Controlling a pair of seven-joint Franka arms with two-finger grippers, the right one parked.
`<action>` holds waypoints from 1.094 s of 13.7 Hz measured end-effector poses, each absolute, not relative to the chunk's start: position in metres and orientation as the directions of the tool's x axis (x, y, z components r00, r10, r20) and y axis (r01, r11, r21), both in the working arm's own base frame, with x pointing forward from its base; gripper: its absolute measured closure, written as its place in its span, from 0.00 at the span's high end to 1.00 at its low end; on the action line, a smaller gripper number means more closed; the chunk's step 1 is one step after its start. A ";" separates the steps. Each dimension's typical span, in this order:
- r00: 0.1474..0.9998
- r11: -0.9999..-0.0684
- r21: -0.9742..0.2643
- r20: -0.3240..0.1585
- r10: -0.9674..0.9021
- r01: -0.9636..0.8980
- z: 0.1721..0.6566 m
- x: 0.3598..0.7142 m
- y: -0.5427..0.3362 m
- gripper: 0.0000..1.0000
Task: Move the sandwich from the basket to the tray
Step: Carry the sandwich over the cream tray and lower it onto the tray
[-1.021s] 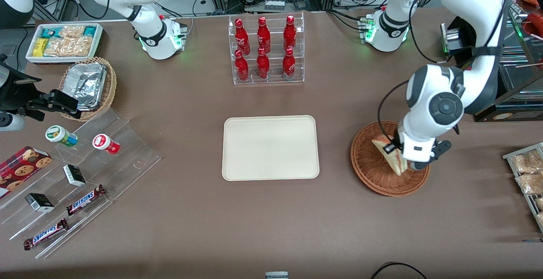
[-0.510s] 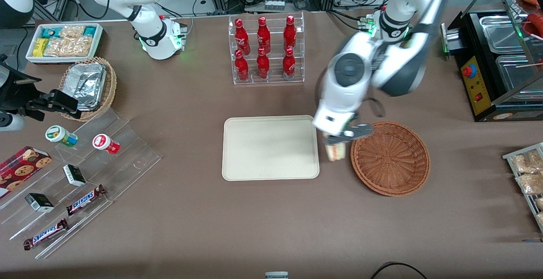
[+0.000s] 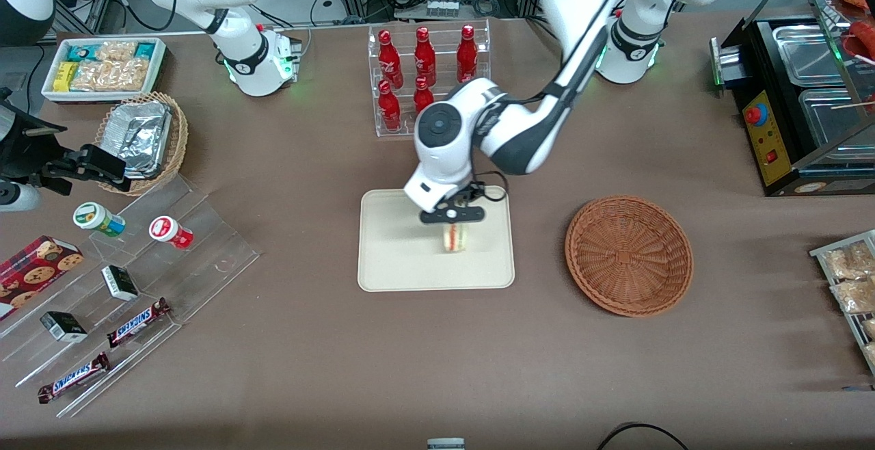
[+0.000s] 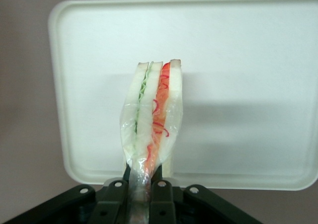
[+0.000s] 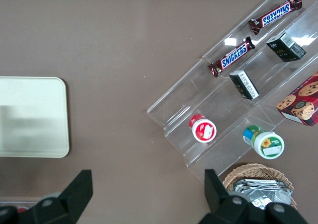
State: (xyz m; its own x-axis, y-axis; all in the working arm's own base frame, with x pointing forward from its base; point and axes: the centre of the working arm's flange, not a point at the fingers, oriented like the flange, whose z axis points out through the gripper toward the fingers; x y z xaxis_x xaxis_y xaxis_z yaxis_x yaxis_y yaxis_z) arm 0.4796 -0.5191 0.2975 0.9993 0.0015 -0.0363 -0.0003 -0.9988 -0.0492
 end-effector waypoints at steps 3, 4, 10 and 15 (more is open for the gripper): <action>1.000 -0.999 -0.027 -0.022 -0.021 -0.021 0.272 0.471 -0.535 0.15; 1.000 -1.000 -0.017 -0.014 -0.020 -0.021 0.267 0.471 -0.538 0.15; 0.999 -0.999 -0.002 -0.002 0.045 0.045 0.250 0.481 -0.548 0.15; 0.999 -0.999 0.005 0.004 0.053 0.053 0.252 0.485 -0.552 0.50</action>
